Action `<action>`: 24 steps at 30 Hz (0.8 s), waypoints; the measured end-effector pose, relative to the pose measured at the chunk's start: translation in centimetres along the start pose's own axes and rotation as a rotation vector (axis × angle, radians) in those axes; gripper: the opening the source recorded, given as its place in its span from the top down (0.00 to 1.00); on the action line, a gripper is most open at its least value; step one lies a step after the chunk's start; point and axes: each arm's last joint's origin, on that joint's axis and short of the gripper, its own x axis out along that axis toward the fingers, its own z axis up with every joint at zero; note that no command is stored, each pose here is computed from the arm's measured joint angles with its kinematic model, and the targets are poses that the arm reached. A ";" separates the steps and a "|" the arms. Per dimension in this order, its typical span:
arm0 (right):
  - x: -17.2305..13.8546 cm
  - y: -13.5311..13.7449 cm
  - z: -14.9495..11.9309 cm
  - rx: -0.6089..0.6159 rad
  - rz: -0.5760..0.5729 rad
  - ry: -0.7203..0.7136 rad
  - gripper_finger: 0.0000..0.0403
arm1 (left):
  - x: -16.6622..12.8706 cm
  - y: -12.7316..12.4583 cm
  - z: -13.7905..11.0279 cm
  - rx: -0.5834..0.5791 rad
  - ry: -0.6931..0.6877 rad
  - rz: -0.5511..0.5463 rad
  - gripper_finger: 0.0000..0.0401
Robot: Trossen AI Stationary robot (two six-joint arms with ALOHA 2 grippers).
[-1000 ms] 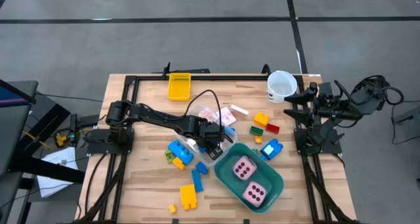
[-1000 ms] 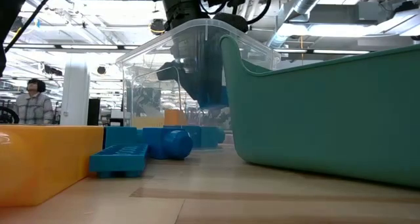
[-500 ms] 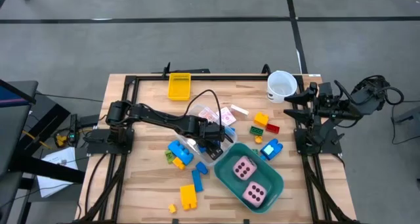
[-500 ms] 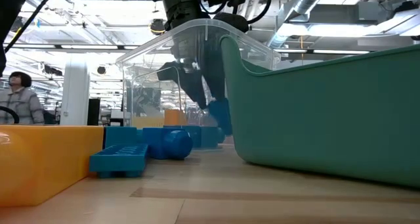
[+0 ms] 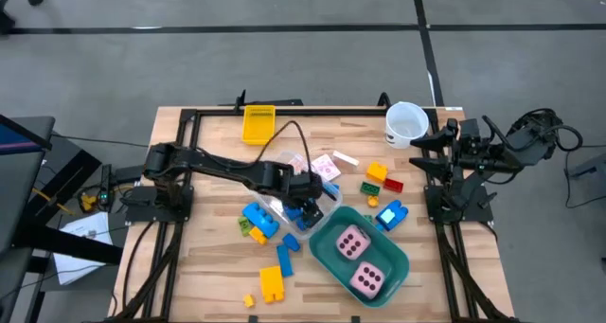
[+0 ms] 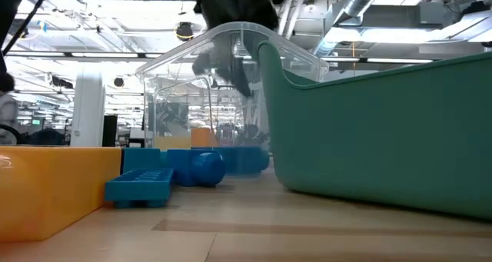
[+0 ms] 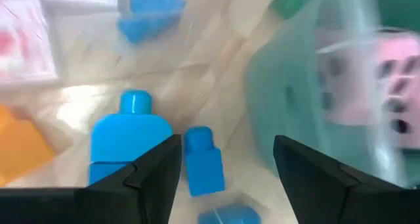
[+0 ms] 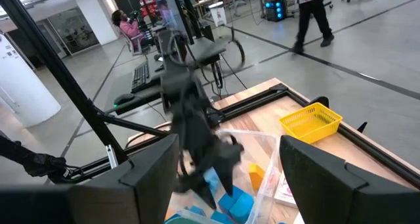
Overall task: Pick & Place Toys
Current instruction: Put the yellow game piece into the transparent bin
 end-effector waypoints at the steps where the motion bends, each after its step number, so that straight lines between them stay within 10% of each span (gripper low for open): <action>1: 0.0 0.0 0.0 -0.001 0.000 0.001 0.37 | -0.8 -0.1 0.2 0.017 -0.023 -0.019 0.41; 24: 0.0 -0.1 -0.2 -0.014 -0.006 0.012 0.37 | -22.8 1.7 -1.3 0.147 -0.525 -0.338 0.40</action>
